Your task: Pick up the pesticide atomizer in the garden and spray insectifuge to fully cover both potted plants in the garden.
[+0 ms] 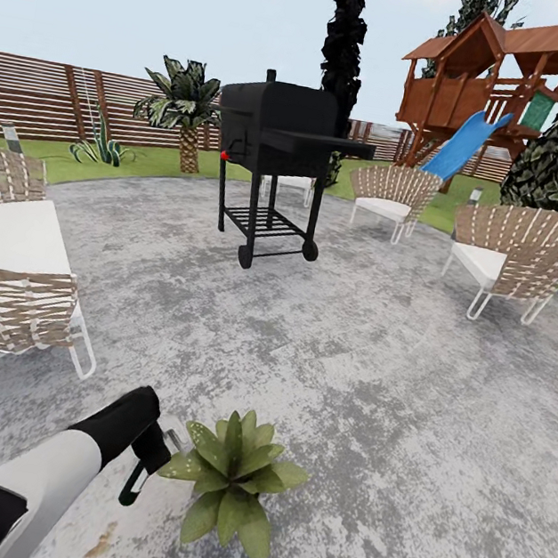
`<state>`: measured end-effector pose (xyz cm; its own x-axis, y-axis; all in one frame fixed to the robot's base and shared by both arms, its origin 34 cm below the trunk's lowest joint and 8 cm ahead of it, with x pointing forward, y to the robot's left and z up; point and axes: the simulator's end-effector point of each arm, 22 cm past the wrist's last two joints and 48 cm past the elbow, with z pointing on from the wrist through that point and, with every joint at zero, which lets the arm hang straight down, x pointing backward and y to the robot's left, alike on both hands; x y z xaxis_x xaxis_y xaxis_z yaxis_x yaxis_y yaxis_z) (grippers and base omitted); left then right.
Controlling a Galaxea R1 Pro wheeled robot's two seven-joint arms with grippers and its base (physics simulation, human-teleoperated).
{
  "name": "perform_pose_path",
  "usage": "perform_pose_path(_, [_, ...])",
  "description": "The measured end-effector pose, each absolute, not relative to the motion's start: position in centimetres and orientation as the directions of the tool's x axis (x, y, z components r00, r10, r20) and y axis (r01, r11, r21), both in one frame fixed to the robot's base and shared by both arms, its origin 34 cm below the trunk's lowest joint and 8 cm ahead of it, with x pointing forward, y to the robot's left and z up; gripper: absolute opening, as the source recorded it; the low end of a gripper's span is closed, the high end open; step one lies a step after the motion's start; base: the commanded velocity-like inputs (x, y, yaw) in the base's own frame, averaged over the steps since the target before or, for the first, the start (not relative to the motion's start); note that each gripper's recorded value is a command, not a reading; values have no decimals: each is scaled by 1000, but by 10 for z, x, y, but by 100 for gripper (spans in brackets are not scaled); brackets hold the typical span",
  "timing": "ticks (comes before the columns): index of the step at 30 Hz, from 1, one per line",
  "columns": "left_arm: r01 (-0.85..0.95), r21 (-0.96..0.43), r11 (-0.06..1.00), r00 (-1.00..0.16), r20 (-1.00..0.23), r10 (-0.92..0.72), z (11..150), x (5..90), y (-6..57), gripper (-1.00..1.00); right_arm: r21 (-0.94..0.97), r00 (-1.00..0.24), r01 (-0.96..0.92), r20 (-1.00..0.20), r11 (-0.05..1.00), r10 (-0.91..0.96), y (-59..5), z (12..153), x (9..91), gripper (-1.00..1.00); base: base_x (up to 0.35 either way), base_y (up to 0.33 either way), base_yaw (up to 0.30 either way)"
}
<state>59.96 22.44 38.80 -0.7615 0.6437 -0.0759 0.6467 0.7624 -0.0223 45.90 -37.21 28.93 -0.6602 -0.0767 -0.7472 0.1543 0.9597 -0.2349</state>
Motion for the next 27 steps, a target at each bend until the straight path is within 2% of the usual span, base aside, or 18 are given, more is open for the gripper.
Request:
perform_pose_path(5, [656,-14,754,-753,-68,654,389,600,226,-100,-235,-660,154,-747,960,-77,-372,289,459,100,0,0,0])
perform_pose_path(7, [661,-49,749,-750,-68,658,390,596,220,-100,-235,-660,154,-747,960,-77,-372,289,459,100,20,0,0])
perform_pose_path(13, [665,-120,738,-747,-64,662,391,584,211,-100,-235,-660,154,-748,960,-77,-372,290,459,100,258,0,0])
perform_pose_path(27, [718,-33,696,-695,23,718,389,582,235,-100,-235,-660,154,-747,960,-77,-372,289,459,100,76,0,0])
